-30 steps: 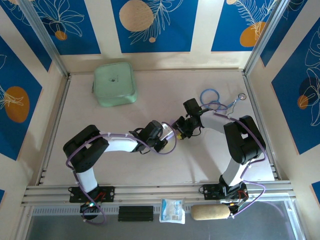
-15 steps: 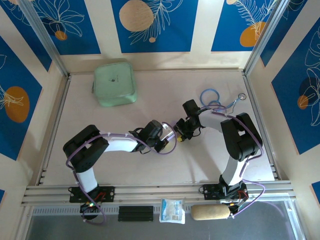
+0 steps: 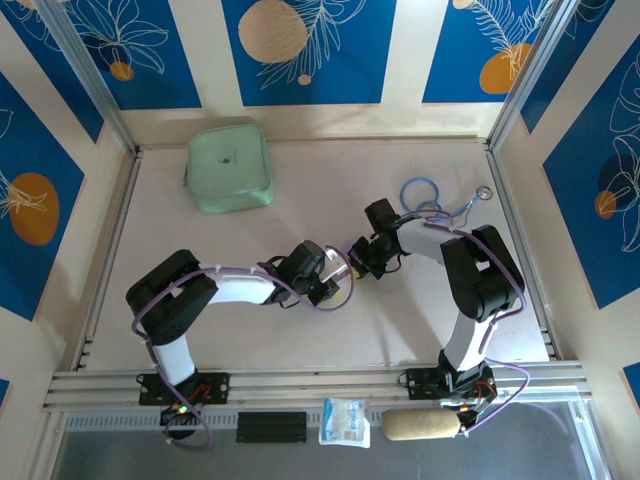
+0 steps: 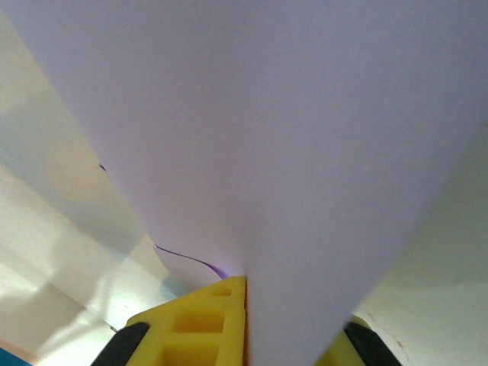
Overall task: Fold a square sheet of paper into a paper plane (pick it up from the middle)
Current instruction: Fold the wing for the fifth time at the center of the table.
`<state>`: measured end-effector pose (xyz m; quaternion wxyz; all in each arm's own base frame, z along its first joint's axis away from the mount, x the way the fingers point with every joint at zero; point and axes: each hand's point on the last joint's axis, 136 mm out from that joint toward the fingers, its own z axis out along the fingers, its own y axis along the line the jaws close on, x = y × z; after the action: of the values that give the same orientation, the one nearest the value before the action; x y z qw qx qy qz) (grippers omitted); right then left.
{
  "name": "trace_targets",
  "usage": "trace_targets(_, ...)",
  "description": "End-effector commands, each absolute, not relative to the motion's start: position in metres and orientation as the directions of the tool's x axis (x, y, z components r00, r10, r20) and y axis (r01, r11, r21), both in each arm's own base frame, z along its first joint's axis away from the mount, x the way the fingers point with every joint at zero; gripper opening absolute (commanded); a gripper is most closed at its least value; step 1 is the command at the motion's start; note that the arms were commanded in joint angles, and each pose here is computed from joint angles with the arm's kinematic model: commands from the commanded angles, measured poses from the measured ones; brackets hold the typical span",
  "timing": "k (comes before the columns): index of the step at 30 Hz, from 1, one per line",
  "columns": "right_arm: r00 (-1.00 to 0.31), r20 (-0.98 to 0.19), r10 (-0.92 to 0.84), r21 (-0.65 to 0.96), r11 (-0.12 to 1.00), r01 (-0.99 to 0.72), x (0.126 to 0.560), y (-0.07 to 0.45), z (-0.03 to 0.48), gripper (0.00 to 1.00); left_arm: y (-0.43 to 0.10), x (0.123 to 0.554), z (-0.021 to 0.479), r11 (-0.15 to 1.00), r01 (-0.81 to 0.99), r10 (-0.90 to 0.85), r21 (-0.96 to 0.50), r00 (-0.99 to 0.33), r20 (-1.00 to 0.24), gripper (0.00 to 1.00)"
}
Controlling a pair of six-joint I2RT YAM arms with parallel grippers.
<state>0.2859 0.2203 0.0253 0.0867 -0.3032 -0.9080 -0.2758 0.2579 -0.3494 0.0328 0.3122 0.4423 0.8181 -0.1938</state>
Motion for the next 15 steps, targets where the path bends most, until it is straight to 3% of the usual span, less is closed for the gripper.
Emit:
trace_targets(1,-0.798,0.349,0.492,0.458,0.654,0.603,0.2849,0.2239,0.0341,0.08,-0.3445,0.2601,0.0304,0.526,0.85,0.622,-0.016,-0.397,-0.675,0.32)
trace_targets(15,-0.781,0.374,0.501,0.476,0.619,0.625,0.2914,0.2262,0.0387,0.08,-0.3449,0.2557,0.0231,0.502,0.865,0.644,-0.021,-0.39,-0.658,0.35)
